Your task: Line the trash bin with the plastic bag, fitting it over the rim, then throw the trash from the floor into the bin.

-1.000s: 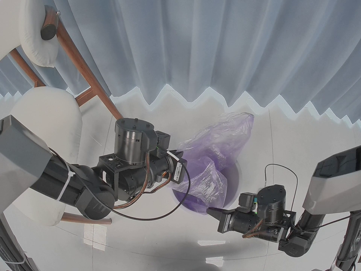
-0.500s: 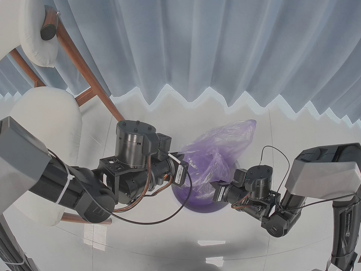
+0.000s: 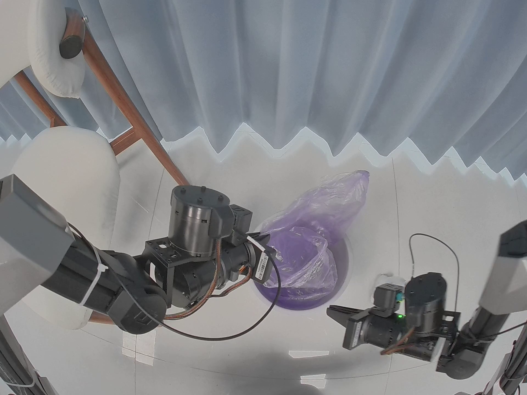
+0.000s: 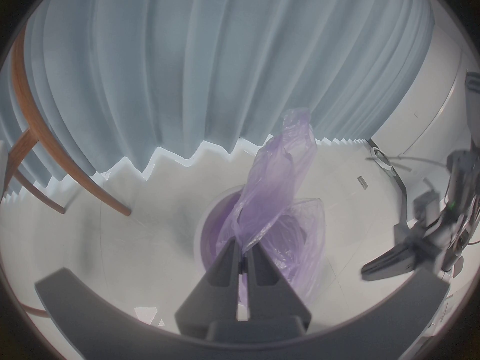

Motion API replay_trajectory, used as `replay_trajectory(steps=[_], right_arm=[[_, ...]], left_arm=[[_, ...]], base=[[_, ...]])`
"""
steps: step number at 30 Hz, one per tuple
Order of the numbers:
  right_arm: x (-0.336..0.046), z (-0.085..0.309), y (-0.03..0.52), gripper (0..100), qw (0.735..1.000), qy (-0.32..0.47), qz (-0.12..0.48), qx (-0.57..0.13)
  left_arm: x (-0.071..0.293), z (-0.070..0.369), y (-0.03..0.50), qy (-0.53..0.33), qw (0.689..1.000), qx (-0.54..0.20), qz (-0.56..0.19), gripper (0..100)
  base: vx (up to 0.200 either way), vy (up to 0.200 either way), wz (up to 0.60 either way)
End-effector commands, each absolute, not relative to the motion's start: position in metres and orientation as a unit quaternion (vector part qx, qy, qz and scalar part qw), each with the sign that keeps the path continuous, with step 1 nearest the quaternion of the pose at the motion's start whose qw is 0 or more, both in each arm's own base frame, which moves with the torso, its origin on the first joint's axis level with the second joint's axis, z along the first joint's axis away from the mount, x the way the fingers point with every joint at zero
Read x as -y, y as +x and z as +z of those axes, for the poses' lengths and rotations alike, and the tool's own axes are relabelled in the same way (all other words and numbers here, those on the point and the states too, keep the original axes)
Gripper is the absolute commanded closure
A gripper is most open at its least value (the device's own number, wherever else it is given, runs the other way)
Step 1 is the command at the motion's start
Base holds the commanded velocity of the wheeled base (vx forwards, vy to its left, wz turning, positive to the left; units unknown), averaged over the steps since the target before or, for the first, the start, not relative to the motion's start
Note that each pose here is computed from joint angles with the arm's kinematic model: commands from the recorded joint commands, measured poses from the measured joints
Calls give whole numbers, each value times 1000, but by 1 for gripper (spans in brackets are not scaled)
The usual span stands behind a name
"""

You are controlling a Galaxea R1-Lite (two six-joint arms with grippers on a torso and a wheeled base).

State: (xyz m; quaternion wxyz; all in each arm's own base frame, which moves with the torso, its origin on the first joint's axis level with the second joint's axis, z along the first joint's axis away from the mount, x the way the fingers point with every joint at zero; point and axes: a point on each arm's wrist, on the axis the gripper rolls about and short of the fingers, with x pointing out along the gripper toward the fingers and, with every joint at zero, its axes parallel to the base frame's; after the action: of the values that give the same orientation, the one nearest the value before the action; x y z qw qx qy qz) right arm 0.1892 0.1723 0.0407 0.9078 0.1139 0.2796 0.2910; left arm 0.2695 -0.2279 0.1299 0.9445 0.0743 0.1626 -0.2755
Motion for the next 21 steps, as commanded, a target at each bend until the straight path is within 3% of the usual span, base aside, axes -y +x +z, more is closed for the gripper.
replay_trajectory(steps=[1,11,16,17,21], right_arm=[[-122,106,124,100,903,194,333,-191],[-94,147,130,100,920,249,288,-96],[-98,147,141,100,909,254,290,-159],[-99,147,146,0,909,253,282,-174],[-108,159,164,0,909,248,263,-208]], left_arm=[[244,126,242,87,929,-169,-317,100],[262,111,203,111,902,-190,-371,100],[262,111,191,116,896,-193,-382,100],[262,111,191,117,896,-193,-383,100],[262,110,194,115,897,-194,-379,100]], base=[[0,0,0],[0,0,0],[0,0,0],[0,0,0],[0,0,0]])
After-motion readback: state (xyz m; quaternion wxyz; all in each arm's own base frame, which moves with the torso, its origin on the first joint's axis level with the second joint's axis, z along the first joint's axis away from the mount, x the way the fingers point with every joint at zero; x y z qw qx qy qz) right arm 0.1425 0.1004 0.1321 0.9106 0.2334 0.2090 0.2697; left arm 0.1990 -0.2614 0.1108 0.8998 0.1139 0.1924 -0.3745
